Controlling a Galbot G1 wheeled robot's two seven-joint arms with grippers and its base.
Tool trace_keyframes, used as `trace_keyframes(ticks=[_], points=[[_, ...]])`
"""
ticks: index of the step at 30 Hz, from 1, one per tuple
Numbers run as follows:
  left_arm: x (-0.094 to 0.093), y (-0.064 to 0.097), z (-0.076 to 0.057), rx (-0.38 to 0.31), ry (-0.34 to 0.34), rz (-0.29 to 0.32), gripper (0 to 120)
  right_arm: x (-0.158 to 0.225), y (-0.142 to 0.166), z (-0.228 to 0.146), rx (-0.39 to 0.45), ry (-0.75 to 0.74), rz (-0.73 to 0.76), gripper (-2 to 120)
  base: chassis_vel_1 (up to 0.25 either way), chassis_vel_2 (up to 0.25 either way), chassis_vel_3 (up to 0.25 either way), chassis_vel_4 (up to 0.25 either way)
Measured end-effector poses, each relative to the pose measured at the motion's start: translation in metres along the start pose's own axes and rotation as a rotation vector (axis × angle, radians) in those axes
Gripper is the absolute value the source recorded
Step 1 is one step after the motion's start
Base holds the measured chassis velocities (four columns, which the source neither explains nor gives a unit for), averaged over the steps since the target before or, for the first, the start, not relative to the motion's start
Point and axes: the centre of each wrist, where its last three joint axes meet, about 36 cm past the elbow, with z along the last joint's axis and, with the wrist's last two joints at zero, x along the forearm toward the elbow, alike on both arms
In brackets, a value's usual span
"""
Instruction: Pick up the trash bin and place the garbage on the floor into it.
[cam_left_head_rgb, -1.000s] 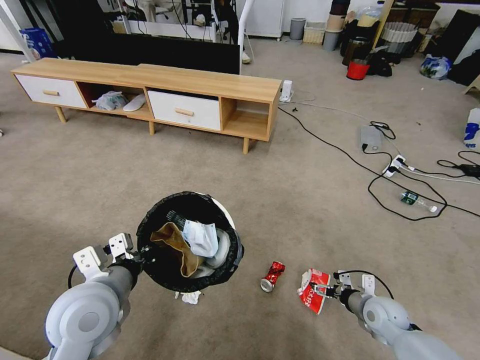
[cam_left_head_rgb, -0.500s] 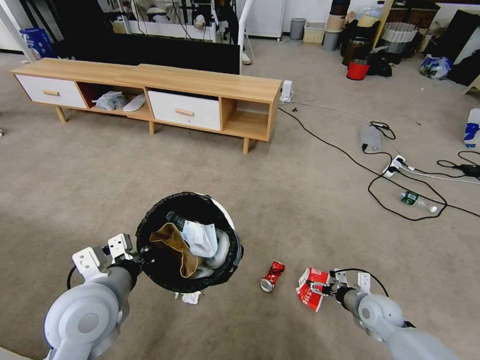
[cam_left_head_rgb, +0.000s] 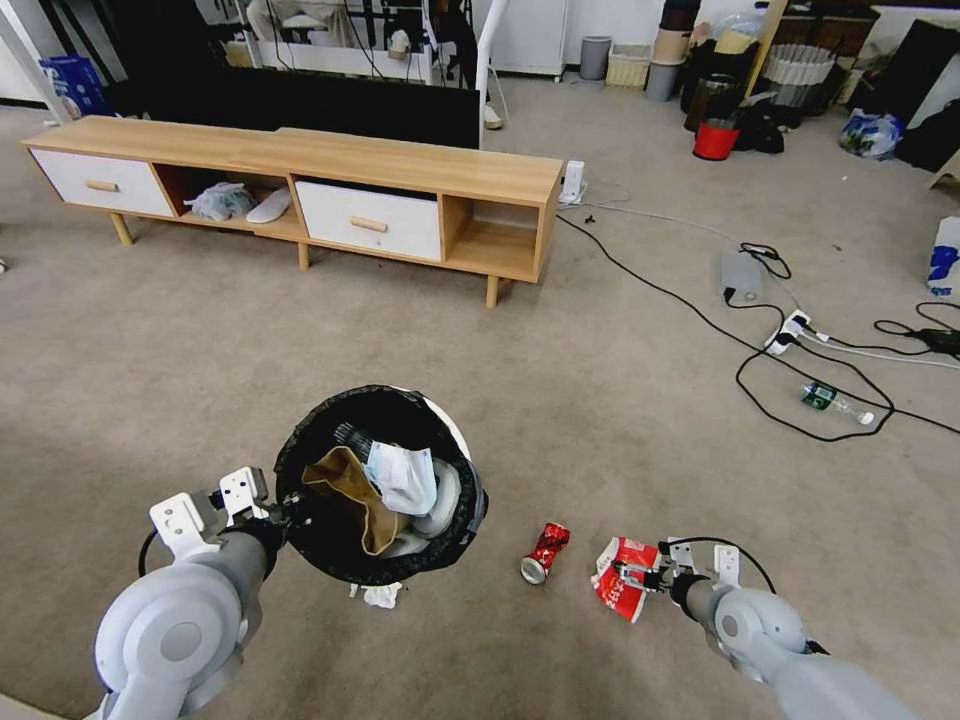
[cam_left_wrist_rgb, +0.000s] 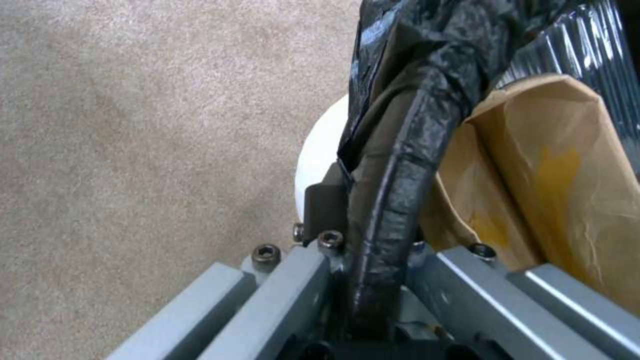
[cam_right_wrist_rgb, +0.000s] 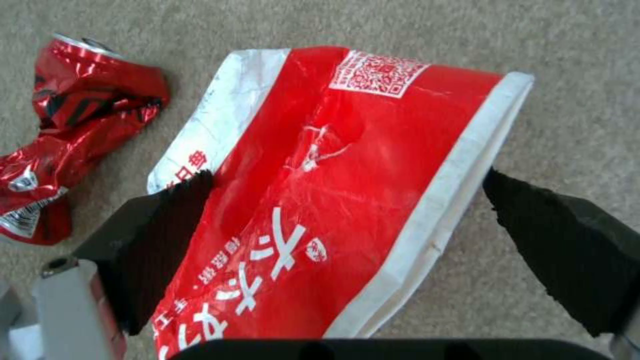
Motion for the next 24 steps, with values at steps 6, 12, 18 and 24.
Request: trace_keyframes(ticks=[6, 12, 18, 24], points=[[-0.001, 0.000, -0.001, 0.000, -0.001, -0.001, 0, -0.004, 0.003, -0.001, 0.000, -0.002, -0.004, 100, 0.000, 0.000, 0.000, 0.000], [-0.002, 0.001, -0.002, 0.002, -0.002, -0.003, 0, -0.006, 0.004, -0.002, 0.001, -0.001, -0.007, 100, 0.000, 0.000, 0.000, 0.000], [-0.003, 0.002, -0.002, 0.005, -0.002, -0.003, 0, -0.008, 0.006, -0.002, 0.002, 0.000, -0.009, 100, 0.000, 0.000, 0.000, 0.000], [-0.004, 0.002, -0.002, 0.006, -0.002, -0.003, 0, -0.010, 0.008, -0.001, 0.005, -0.001, -0.010, 100, 0.000, 0.000, 0.000, 0.000]])
